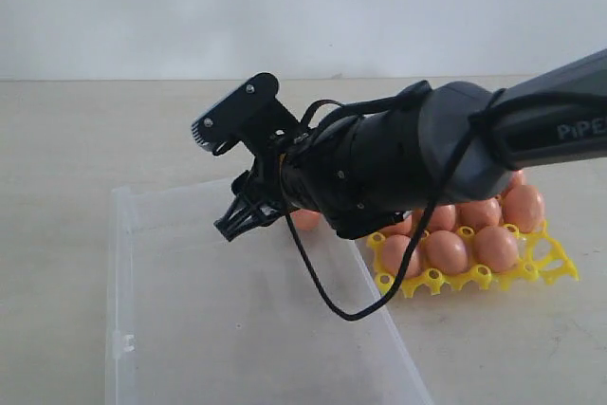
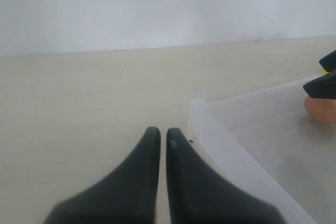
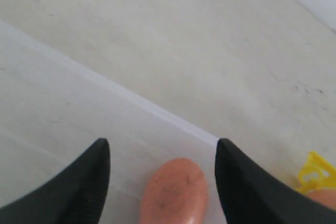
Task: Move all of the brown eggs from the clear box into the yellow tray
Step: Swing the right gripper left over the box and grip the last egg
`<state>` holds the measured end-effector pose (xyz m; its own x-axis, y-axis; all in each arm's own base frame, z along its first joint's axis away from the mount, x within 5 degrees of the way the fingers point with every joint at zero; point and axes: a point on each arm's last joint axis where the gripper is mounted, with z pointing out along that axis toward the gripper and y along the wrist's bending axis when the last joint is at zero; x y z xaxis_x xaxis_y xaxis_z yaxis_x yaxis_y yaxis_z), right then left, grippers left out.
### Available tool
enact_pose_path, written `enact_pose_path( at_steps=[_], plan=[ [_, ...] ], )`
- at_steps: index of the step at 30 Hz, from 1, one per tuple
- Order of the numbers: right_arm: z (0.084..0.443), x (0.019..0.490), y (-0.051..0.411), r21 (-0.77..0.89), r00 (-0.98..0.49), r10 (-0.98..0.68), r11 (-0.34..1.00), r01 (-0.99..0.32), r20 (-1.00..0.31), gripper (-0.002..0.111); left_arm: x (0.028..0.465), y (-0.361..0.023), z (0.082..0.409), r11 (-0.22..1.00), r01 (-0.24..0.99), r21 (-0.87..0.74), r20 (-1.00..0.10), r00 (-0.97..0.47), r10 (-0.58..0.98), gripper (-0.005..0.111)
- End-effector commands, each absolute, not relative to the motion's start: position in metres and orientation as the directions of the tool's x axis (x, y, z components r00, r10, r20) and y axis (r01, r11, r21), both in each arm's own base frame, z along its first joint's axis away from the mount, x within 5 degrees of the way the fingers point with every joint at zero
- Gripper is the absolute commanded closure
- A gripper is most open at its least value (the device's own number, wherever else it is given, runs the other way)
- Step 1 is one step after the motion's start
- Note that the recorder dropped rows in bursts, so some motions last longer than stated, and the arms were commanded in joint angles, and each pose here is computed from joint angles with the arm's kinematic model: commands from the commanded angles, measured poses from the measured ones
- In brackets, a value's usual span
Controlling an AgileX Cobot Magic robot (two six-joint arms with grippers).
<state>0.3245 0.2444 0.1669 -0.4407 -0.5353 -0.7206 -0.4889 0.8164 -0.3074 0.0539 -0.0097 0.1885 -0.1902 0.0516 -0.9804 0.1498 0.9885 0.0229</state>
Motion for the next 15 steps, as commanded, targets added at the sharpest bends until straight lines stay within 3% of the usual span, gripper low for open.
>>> enact_pose_path(
  at_steps=[1, 15],
  plan=[
    [0.158, 0.327, 0.243, -0.315, -0.471, -0.535, 0.825, -0.469, -0.701, 0.056, 0.054, -0.010, 0.188, 0.987, 0.156, 0.025, -0.981, -0.185, 0.055, 0.103],
    [0.117, 0.329, 0.239, -0.346, -0.553, -0.556, 0.827, -0.444, -0.620, 0.056, 0.054, -0.010, 0.188, 0.987, 0.156, 0.025, -0.981, -0.185, 0.055, 0.103]
  ],
)
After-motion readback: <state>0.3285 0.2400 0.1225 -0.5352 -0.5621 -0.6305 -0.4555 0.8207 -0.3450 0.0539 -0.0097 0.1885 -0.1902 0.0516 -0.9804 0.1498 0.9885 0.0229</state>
